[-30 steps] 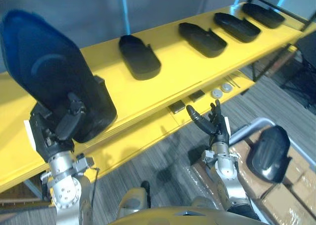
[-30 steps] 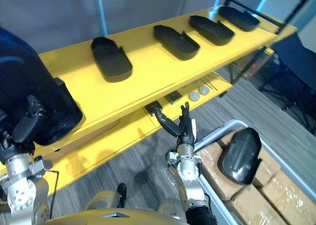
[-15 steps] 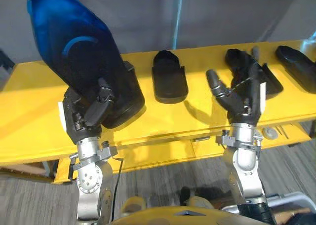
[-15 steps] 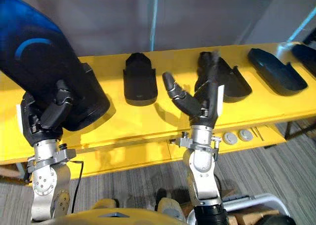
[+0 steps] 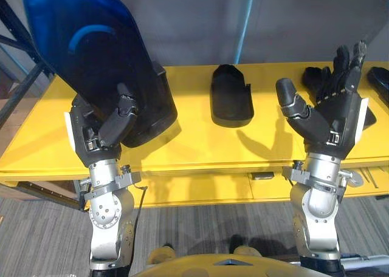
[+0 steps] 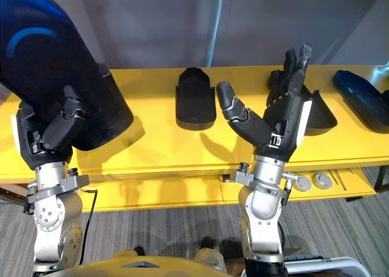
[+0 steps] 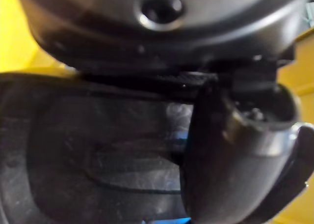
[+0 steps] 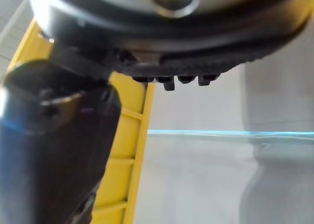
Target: Walk over and take three plastic housings, then place them on the shelf
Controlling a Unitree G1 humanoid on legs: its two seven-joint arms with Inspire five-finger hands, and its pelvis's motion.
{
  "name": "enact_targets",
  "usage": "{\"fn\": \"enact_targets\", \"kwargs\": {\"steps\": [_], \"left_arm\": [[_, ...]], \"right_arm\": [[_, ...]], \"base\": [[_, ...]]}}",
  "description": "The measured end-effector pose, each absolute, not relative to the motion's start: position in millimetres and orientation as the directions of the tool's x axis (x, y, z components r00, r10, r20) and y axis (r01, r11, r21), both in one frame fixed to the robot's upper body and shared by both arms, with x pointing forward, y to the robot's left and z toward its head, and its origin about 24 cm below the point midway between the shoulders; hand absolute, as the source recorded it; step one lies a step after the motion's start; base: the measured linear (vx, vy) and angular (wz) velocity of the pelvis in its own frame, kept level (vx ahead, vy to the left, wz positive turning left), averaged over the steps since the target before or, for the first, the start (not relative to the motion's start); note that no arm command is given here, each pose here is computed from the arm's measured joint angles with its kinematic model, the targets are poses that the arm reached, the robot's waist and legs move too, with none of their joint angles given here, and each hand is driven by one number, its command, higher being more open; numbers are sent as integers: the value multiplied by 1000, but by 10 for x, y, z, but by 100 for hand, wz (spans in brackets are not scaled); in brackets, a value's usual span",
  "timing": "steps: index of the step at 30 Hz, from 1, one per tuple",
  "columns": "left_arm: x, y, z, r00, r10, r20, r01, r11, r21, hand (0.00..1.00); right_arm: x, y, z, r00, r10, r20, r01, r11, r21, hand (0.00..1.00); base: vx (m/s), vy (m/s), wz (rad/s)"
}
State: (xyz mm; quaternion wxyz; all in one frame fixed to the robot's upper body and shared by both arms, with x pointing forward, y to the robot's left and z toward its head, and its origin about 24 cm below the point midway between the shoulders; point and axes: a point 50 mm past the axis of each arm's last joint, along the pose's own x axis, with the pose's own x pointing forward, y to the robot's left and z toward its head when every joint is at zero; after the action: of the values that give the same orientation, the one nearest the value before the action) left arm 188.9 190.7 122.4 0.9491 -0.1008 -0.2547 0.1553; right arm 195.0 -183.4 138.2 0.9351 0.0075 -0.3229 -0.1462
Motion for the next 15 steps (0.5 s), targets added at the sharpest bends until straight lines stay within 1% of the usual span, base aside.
{"fn": "enact_targets", "kwargs": {"steps": [2, 5, 10, 11, 13, 15], "left_arm": [[1892, 1922, 1201, 833, 347, 431, -257, 932, -254, 0], [1904, 1985, 1133, 864, 342, 370, -290, 938, -191, 0], [1915, 2116, 903, 935, 297, 193, -281, 954, -109, 0], [1925, 2142, 863, 942, 290, 168, -275, 956, -107, 0], [1952, 2260, 710, 950, 300, 91, -296, 954, -50, 0], [1976, 2344, 649, 945, 320, 65, -318, 947, -40, 0]], "right_arm": [[1925, -1840, 1345, 759, -287, 585, 272, 955, 116, 100], [1895, -1806, 1312, 779, -271, 565, 235, 962, 138, 100], [1910, -1651, 1358, 792, -189, 581, 123, 981, 152, 100], [1917, -1624, 1362, 794, -176, 582, 108, 983, 151, 100], [1938, -1539, 1385, 796, -122, 593, 51, 989, 136, 100], [1948, -1501, 1397, 795, -102, 599, 26, 991, 133, 100]], "base": [[-17, 9, -19], [-8, -1, -8], [-1, -2, -2], [0, 0, 0], [0, 0, 0], [0, 0, 0]]}}
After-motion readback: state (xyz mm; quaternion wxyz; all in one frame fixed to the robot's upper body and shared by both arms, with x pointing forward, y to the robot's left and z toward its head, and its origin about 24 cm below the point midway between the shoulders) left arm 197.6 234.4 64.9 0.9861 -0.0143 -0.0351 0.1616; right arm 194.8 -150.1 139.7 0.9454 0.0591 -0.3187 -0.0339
